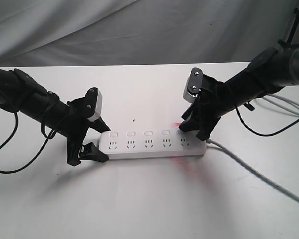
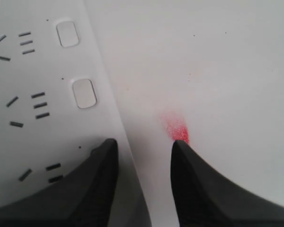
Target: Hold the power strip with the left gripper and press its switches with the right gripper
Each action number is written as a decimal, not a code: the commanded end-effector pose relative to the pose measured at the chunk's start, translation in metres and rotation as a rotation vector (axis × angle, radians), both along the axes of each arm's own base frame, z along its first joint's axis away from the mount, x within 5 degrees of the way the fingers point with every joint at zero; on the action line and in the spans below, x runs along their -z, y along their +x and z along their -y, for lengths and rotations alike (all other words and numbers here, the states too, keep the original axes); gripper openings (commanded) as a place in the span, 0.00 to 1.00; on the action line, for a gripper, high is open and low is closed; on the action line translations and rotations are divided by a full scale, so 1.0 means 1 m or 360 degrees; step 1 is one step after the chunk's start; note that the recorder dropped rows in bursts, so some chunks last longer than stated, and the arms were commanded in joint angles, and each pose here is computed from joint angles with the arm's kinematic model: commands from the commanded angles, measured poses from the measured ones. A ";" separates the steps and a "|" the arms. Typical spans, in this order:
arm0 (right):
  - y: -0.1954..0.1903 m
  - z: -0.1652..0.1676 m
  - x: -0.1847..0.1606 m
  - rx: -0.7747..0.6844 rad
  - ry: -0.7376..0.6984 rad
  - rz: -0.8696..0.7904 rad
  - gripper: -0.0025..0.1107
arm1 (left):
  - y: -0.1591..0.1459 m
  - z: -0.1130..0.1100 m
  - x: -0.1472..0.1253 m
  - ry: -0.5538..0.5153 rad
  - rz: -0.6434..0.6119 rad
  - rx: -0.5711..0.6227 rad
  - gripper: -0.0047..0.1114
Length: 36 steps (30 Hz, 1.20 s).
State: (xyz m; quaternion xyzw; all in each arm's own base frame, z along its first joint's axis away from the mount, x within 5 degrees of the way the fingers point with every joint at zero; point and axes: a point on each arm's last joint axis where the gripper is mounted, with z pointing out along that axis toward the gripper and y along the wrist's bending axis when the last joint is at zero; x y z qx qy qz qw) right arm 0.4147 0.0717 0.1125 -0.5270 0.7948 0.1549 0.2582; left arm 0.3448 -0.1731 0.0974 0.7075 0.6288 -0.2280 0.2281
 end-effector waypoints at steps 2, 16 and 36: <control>-0.006 0.000 0.029 -0.0103 -0.0112 -0.0079 0.34 | 0.001 0.002 -0.001 0.0001 0.0012 0.0014 0.64; -0.003 -0.003 -0.039 -0.0019 -0.0011 0.0163 0.34 | 0.001 0.002 -0.001 0.0001 0.0012 0.0014 0.64; -0.014 -0.011 -0.073 -0.0004 0.0044 0.0238 0.02 | 0.001 0.002 -0.001 0.0001 0.0012 0.0014 0.64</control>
